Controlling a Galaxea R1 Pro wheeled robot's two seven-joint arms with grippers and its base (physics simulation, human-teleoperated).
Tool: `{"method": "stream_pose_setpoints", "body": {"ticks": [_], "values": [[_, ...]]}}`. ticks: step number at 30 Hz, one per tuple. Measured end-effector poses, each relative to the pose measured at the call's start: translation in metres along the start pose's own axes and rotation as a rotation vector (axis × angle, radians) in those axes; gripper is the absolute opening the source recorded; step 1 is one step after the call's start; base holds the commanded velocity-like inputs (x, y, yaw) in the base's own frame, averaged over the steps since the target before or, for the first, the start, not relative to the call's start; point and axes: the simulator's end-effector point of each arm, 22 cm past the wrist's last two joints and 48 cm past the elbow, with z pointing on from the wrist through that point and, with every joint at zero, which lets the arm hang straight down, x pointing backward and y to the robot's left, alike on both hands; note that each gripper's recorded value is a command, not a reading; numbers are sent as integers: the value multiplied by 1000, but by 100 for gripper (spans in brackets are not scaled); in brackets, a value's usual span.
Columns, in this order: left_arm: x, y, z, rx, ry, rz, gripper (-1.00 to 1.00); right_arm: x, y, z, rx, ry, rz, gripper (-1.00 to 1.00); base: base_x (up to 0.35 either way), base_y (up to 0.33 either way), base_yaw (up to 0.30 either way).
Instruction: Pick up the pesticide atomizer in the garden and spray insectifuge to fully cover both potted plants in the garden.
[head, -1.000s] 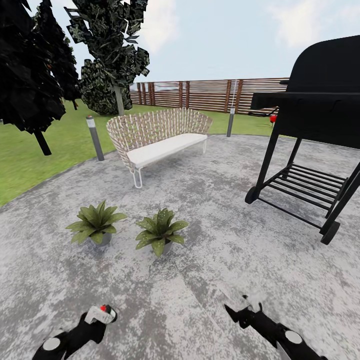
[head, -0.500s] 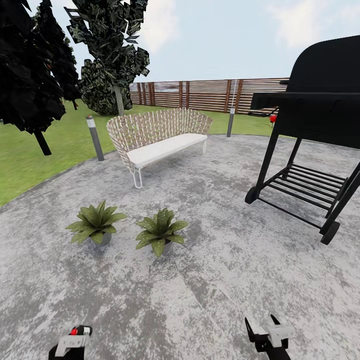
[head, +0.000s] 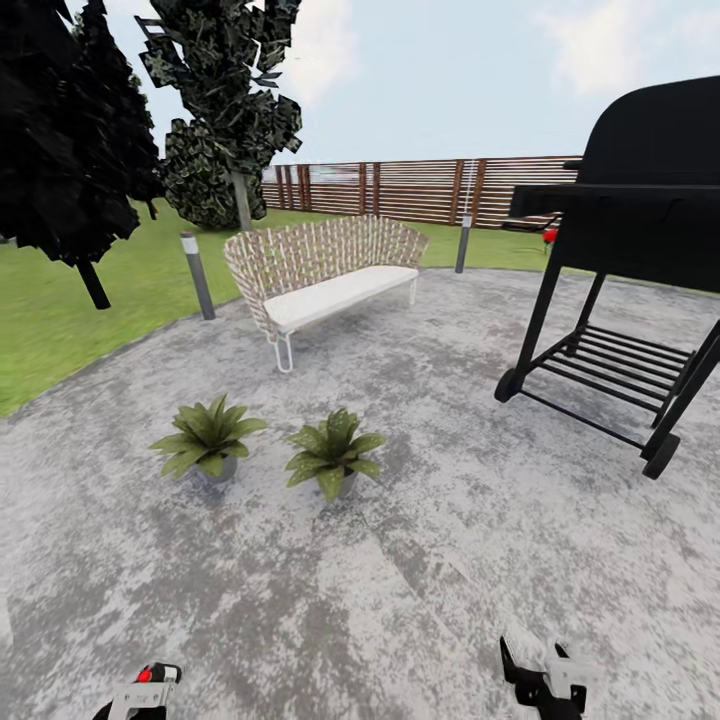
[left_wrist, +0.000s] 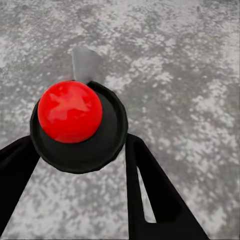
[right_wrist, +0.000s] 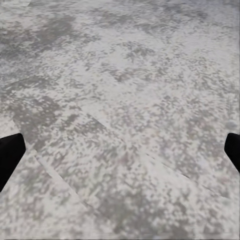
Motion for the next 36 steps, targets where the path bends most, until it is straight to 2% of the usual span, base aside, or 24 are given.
{"method": "stream_pose_setpoints", "body": {"ticks": [6, 14, 36], "values": [[4, -1, -1, 0, 8, -4, -100, 2, 0, 0, 2, 8, 4, 100, -196, 255, 0], [5, 1, -2, -2, 11, -3, -100, 2, 0, 0, 3, 10, 4, 100, -19, 322, -1], [6, 1, -2, -1, 12, -2, -100, 3, 0, 0, 3, 12, 4, 100, 0, 330, -254]]}}
